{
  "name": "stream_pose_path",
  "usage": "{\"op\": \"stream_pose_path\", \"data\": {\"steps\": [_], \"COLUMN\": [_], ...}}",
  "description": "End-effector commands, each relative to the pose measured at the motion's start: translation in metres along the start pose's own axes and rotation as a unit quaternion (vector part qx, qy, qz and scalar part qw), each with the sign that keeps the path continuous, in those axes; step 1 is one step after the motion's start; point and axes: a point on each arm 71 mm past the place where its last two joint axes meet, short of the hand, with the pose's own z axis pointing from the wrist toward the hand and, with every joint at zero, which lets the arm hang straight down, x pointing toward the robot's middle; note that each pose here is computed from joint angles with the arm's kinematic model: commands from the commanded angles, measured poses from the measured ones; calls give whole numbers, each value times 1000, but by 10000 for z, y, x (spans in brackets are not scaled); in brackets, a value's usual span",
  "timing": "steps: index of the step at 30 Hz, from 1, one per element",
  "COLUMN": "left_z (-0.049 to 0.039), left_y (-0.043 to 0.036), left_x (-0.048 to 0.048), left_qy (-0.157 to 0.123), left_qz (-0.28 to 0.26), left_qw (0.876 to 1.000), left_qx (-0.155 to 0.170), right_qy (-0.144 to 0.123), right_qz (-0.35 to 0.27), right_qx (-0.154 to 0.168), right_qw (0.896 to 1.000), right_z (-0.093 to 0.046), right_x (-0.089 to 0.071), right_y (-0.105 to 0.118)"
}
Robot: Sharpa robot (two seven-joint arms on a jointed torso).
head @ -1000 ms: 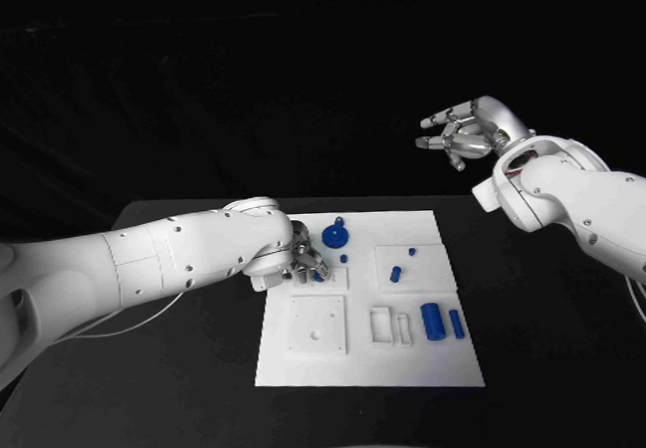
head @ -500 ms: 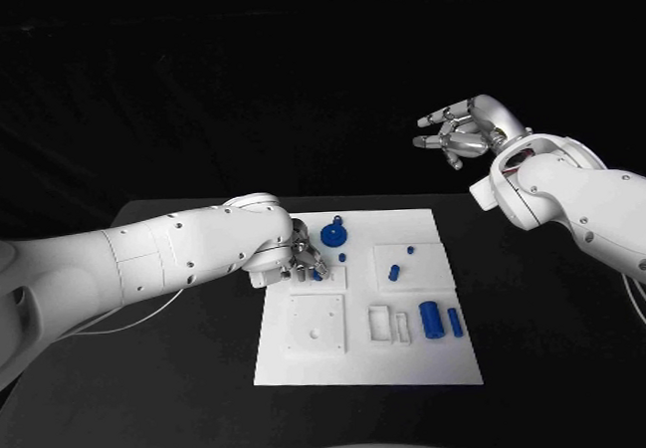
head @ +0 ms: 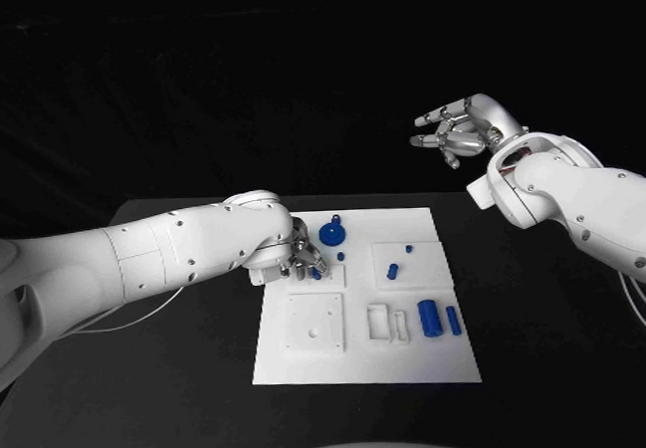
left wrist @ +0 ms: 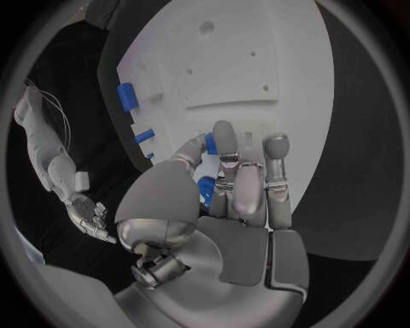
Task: Assemble the parts on the task board
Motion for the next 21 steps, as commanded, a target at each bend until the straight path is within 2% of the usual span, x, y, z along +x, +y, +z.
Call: {"op": "stream_pose_path", "data": {"steps": [1, 21], "left_z": [42, 58], "left_y": [-18, -24], "left_x": [140, 155], "left_qy": [29, 29], "left_qz": [6, 15], "left_qw": [1000, 999], "left_qx": [3, 4], "right_qy": [6, 9], "right_qz": [-4, -4], "right_qx": [-4, -4], "right_qw": [1000, 1000], "right_z": [-1, -8], "right_x": [11, 18], "right_y": [7, 8]}}
